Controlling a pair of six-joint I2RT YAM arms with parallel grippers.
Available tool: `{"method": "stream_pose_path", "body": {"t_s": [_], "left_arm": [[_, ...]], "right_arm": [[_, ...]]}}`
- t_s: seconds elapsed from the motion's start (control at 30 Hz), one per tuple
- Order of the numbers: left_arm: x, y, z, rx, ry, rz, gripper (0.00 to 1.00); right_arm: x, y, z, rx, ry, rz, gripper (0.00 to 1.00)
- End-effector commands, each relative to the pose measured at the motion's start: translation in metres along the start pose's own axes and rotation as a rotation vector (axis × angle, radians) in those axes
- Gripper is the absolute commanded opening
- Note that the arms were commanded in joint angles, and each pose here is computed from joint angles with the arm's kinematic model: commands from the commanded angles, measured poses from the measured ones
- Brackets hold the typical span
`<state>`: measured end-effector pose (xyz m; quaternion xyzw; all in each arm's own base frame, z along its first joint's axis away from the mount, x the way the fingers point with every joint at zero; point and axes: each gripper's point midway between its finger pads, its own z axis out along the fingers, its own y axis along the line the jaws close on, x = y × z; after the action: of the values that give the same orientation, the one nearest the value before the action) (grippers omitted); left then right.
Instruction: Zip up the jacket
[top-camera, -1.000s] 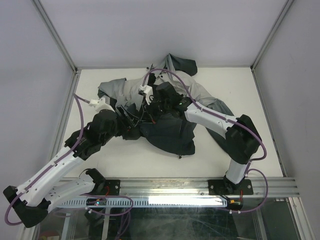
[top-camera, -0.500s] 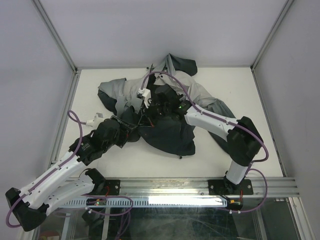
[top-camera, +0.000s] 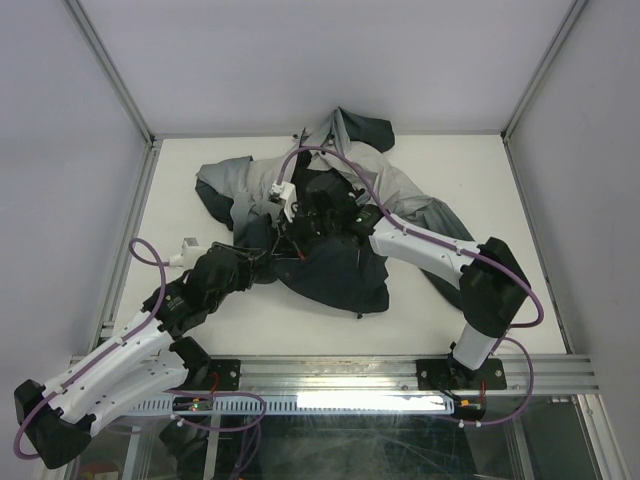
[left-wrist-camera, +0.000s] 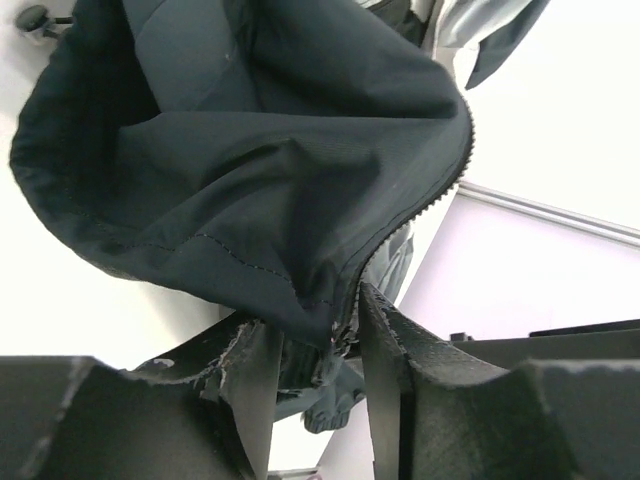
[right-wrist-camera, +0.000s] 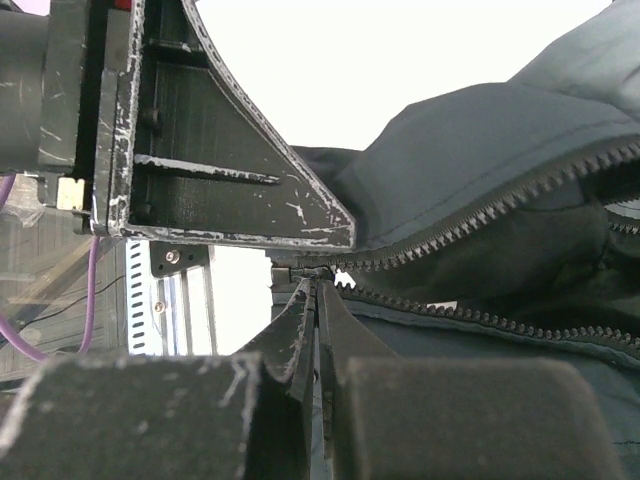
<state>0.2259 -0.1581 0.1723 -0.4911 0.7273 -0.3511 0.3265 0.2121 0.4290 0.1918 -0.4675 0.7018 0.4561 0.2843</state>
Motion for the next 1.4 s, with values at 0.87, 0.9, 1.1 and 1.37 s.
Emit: {"method": "stream_pose_path", "body": {"t_s": [0.87,0.9,1.1,1.37], "left_arm": [[0.003,-0.052,-0.036,0.232,0.043,0.438,0.00],[0.003,-0.050,-0.037,0.230,0.049,0.448,0.00],[-0.002,-0.051,-0.040,0.238,0.025,0.453,0.00],[0.000,-0.060,-0.039,0.285,0.022,0.456,0.00]], "right_arm": [[-0.016,-0.087,-0.034,0.430,0.094,0.042,0.00],[-0.013,-0.090,-0.035,0.440,0.097,0.049,0.00],[-0.025,-0.055,-0.029,0.282,0.050,-0.015,0.00],[-0.047,0.033,-0.008,-0.087,-0.077,-0.036,0.00]]}}
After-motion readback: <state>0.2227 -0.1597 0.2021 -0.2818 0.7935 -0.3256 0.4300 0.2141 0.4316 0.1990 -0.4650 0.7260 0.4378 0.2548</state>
